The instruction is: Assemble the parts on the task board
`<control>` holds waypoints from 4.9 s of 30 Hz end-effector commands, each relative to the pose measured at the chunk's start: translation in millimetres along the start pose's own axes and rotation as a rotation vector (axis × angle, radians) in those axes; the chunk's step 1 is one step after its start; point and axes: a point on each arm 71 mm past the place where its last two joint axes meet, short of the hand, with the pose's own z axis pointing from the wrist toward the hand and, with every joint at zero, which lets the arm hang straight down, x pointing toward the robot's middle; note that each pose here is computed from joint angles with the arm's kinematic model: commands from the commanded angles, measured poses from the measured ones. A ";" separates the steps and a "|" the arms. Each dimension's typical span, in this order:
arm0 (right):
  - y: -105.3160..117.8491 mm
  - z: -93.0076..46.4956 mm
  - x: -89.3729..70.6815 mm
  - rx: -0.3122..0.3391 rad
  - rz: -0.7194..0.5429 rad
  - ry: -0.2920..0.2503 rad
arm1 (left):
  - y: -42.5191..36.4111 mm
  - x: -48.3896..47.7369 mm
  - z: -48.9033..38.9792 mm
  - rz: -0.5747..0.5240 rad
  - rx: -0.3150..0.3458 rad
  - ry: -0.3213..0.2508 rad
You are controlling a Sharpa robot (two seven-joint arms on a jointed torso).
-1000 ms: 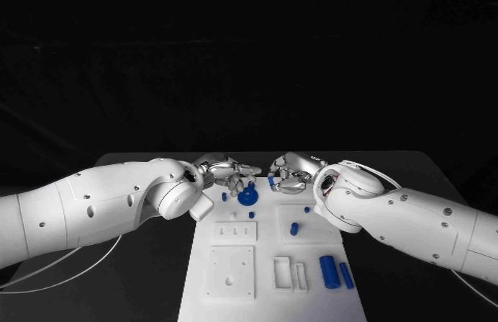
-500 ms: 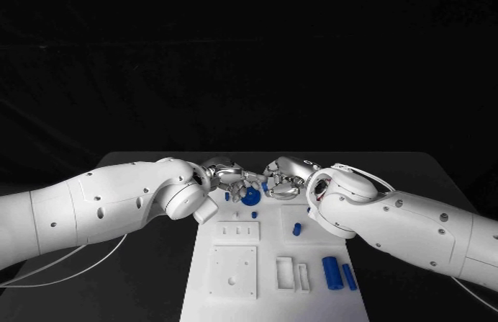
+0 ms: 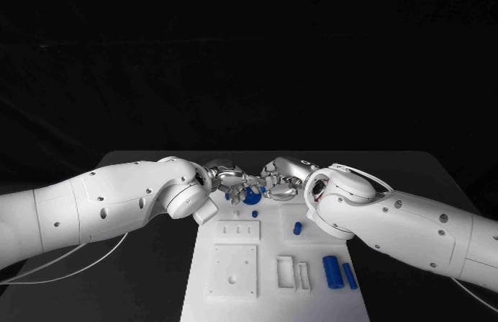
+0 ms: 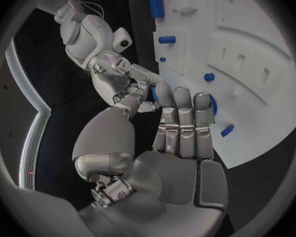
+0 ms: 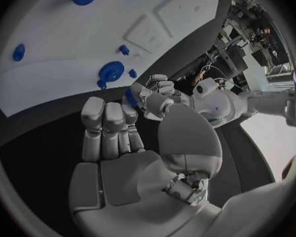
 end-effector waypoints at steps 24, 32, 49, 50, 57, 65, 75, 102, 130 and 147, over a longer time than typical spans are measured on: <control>9.6 -0.5 7.3 -0.010 -0.009 0.044 | -2.4 3.1 2.4 0.021 -0.009 0.028; 11.5 -0.6 8.4 -0.012 -0.010 0.048 | -1.9 2.7 4.2 0.028 -0.019 0.030; 11.9 -0.8 9.2 -0.008 -0.012 0.051 | -0.6 4.7 3.8 0.057 -0.038 0.052; 11.9 -0.8 9.2 -0.008 -0.012 0.051 | -0.5 4.6 3.9 0.058 -0.039 0.051; 13.4 -1.1 9.6 -0.010 -0.012 0.053 | -0.6 5.1 4.5 0.066 -0.044 0.053; 15.5 -1.2 10.5 -0.013 -0.014 0.059 | -1.0 5.5 5.3 0.067 -0.043 0.051; 16.4 -1.3 11.0 -0.014 -0.016 0.061 | -1.0 6.1 5.3 0.073 -0.046 0.056; 13.3 -1.9 10.6 -0.005 -0.017 0.062 | 1.0 2.9 4.7 0.074 -0.052 0.039; 4.0 -1.0 12.3 0.005 0.036 0.047 | 2.3 -2.2 3.8 0.064 -0.042 0.001; -17.1 -3.5 6.3 0.043 0.101 -0.040 | 3.6 -4.3 2.6 0.105 -0.038 -0.004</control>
